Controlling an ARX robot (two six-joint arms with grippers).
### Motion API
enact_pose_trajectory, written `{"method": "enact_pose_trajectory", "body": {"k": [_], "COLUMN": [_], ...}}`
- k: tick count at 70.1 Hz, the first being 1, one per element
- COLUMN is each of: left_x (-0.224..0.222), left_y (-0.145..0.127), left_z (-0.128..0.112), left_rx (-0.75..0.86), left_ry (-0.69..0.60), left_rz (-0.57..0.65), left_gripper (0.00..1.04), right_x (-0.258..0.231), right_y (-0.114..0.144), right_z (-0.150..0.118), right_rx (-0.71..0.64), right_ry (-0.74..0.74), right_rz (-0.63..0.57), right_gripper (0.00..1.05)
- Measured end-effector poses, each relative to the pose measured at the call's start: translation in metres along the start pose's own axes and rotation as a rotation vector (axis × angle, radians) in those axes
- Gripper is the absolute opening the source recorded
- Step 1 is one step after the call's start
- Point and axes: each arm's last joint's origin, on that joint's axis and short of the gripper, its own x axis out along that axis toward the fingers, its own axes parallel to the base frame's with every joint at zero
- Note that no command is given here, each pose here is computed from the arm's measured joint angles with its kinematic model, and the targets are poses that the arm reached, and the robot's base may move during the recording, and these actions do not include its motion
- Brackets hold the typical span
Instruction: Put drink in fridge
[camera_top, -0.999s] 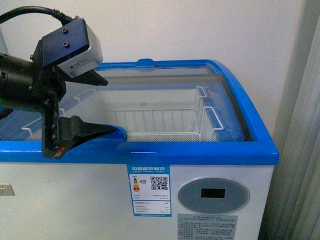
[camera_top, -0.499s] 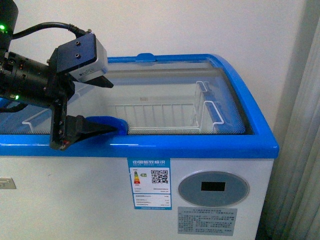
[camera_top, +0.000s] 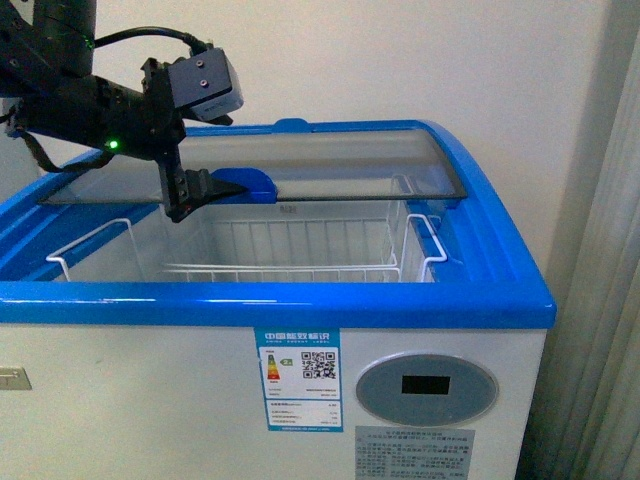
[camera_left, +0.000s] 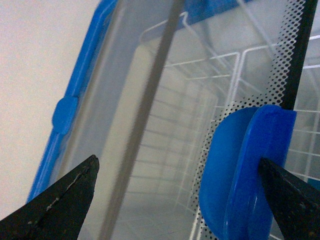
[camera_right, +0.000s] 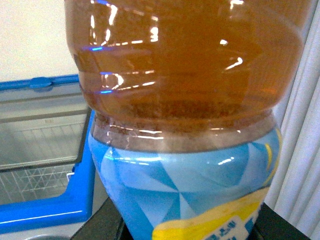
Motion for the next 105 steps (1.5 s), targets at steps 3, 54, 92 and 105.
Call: {"method": "enact_pose_trajectory", "body": {"k": [3,54,92,105], "left_x": [0.007,-0.007,-0.190,-0.212], "left_y": [0.007,0.012,-0.148,-0.178], "left_z": [-0.002,0.003,0.053,0.051], "left_rx": [0.006,-0.590,-1.065,-1.069], "left_ry": [0.016,0.241,0.093,0.080], "left_rz": [0.028,0.647,0.821,0.800], "left_gripper": [0.97,0.97,0.37,0.08], "right_x": [0.000,0.000,0.008,0.062], "right_y": [0.000,0.000,0.001,0.030], "right_z": [0.000,0.000,0.013,0.027], "right_rx": [0.000,0.000,-0.302,-0.529], "right_ry": [0.000,0.000,0.491,0.414], "right_rz": [0.000,-0.003,0.482,0.791], "right_gripper": [0.36,0.36,0.35,0.35]}}
